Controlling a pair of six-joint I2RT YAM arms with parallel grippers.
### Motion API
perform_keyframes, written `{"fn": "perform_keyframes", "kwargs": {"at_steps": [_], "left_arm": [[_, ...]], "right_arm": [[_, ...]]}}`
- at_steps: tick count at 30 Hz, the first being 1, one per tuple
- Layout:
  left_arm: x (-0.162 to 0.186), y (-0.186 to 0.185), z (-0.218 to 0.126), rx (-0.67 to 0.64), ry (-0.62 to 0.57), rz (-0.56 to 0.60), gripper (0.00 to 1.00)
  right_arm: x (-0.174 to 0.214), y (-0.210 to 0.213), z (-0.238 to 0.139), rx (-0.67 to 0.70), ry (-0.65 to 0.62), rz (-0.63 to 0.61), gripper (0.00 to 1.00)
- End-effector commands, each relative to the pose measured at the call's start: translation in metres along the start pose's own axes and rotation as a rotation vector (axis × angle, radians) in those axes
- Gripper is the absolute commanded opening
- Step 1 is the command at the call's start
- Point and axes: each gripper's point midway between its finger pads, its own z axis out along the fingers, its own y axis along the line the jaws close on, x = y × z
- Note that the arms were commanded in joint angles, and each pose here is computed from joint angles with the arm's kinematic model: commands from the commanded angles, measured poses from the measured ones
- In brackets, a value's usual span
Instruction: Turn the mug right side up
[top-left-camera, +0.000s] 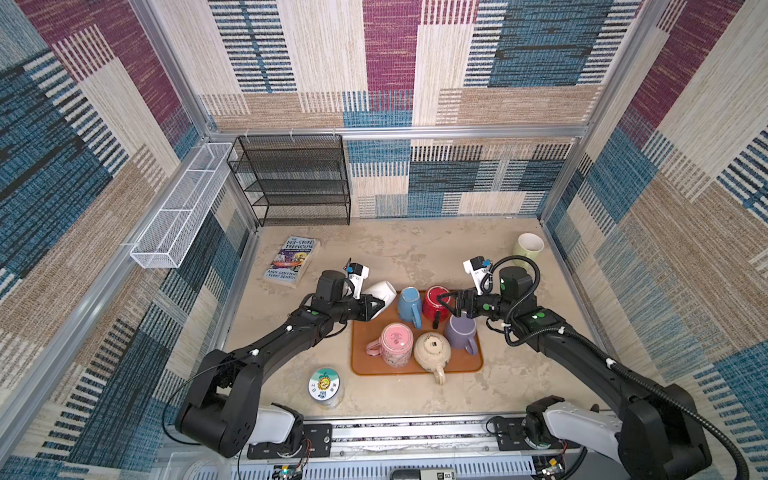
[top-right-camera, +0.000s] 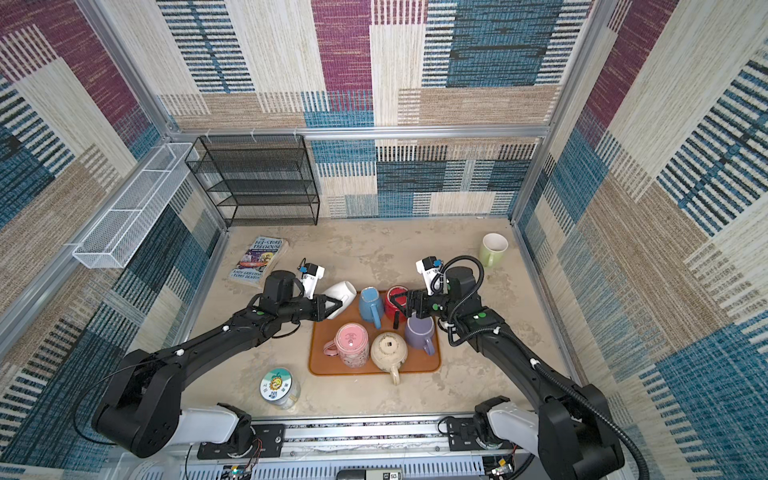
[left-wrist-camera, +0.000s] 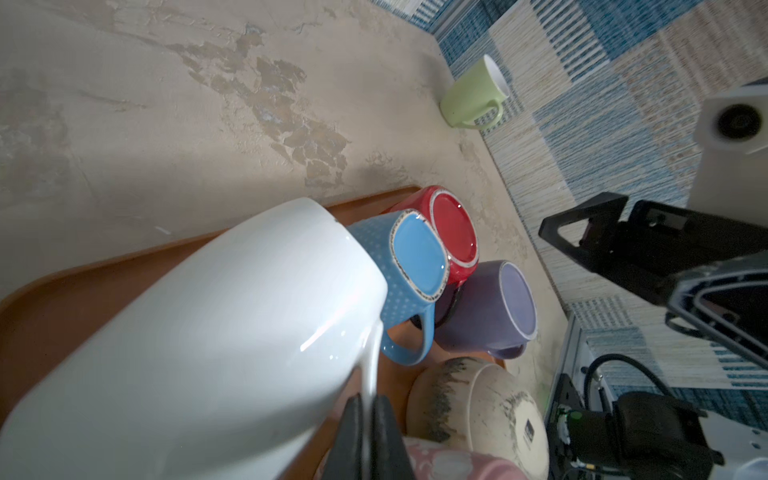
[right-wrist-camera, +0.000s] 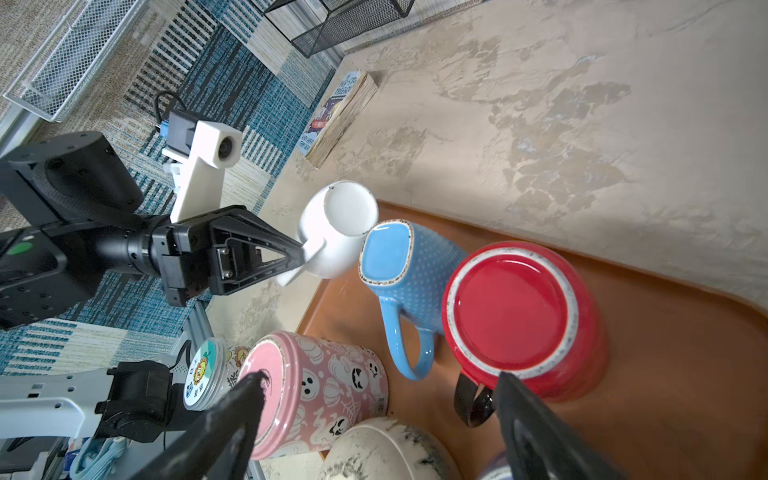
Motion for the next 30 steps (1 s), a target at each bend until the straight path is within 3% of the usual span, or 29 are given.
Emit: {"fn": "perform_keyframes", "kwargs": {"at_steps": [1,12,26,30], "left_arm": [[-0.046,-0.029,-0.006,0.165,-0.236,0.112,0.0],[-0.015,0.001,0.012,0.282,-0.308,0.041,0.0],[0.022,0.02,0.006,0.244,-0.269,-0.009,0.0],[0.027,0.022,0.007,0.241,-0.257,-0.017,0.12]], "right_arm": [[-0.003,0.008,0.001,-0.034,-0.006,-0.013,0.89],[-0.005,0.011,0.002,-0.02,0.006,-0.017,0.88],[-0.017,0.016,0.019,-0.003,0.027,-0.038,0.88],[-0.019,0.017,0.025,0.009,0.034,-0.049,0.88]]}}
